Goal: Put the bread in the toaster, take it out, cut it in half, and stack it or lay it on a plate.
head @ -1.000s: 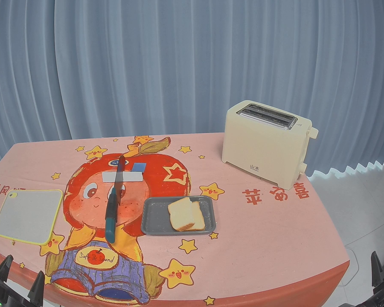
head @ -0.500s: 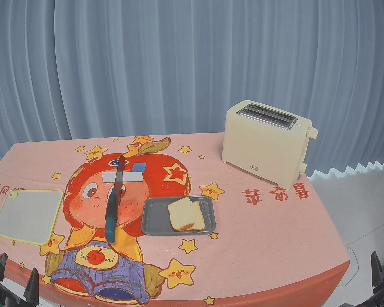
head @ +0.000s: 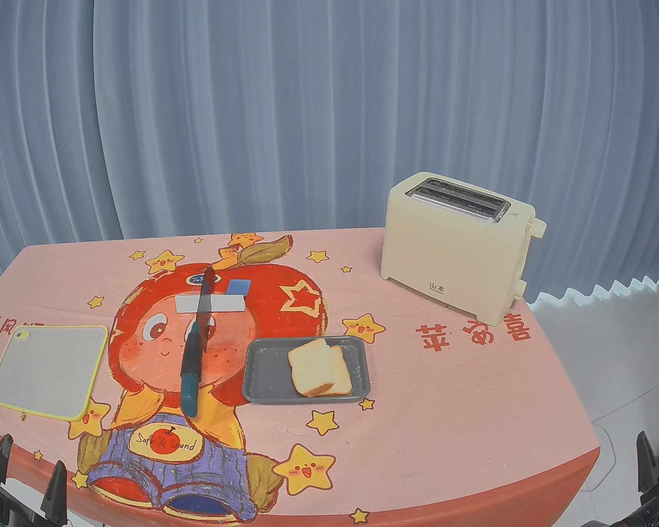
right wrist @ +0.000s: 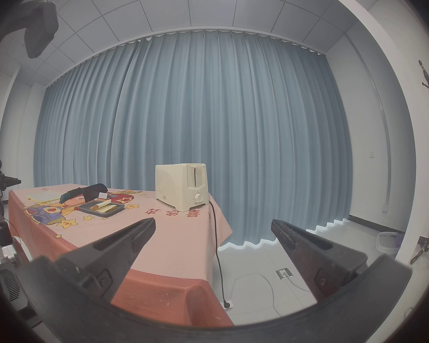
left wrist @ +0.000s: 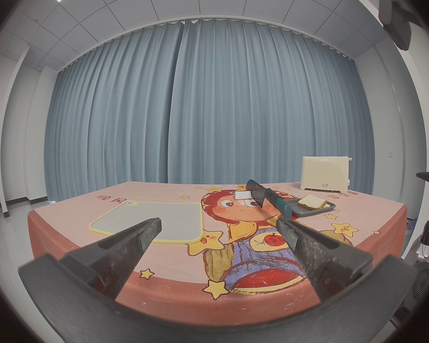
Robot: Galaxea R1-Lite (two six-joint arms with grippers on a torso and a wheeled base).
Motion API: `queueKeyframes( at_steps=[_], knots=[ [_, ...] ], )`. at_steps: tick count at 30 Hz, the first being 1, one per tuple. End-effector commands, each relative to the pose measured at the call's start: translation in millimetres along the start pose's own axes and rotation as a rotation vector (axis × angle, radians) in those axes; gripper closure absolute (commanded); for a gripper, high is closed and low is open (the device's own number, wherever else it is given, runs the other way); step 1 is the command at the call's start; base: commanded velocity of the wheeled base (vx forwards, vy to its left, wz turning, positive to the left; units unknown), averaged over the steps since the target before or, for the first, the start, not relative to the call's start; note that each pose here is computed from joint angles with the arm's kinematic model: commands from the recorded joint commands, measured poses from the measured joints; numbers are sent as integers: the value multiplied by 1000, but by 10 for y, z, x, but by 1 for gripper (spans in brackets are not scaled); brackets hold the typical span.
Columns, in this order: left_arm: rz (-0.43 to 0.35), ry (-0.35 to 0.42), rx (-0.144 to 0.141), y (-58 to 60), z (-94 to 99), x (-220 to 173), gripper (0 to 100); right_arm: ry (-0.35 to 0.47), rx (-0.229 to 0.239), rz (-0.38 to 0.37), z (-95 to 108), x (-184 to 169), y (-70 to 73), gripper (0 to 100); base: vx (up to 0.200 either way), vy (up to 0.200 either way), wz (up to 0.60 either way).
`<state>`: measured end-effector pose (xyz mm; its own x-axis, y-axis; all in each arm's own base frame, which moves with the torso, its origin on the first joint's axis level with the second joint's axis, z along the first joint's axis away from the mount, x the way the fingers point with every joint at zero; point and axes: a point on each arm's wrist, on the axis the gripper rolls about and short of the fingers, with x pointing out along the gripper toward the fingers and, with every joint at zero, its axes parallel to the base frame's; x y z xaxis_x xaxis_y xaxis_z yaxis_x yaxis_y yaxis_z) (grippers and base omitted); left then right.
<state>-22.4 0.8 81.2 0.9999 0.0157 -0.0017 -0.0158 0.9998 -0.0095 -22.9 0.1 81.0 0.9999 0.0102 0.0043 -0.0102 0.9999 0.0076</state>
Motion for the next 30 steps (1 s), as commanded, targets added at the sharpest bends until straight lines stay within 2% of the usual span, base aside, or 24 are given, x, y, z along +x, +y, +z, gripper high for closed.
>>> queueKeyframes(
  at_steps=[1, 30],
  knots=[
    [0, 20, -1, 0, -49, 14, 0, 1, 0, 1, -52, 1, 0, 0, 0, 0, 0],
    [0, 18, -1, 0, -49, 13, 0, 0, 0, 8, -51, 1, 1, 0, 0, 0, 0]
  ],
)
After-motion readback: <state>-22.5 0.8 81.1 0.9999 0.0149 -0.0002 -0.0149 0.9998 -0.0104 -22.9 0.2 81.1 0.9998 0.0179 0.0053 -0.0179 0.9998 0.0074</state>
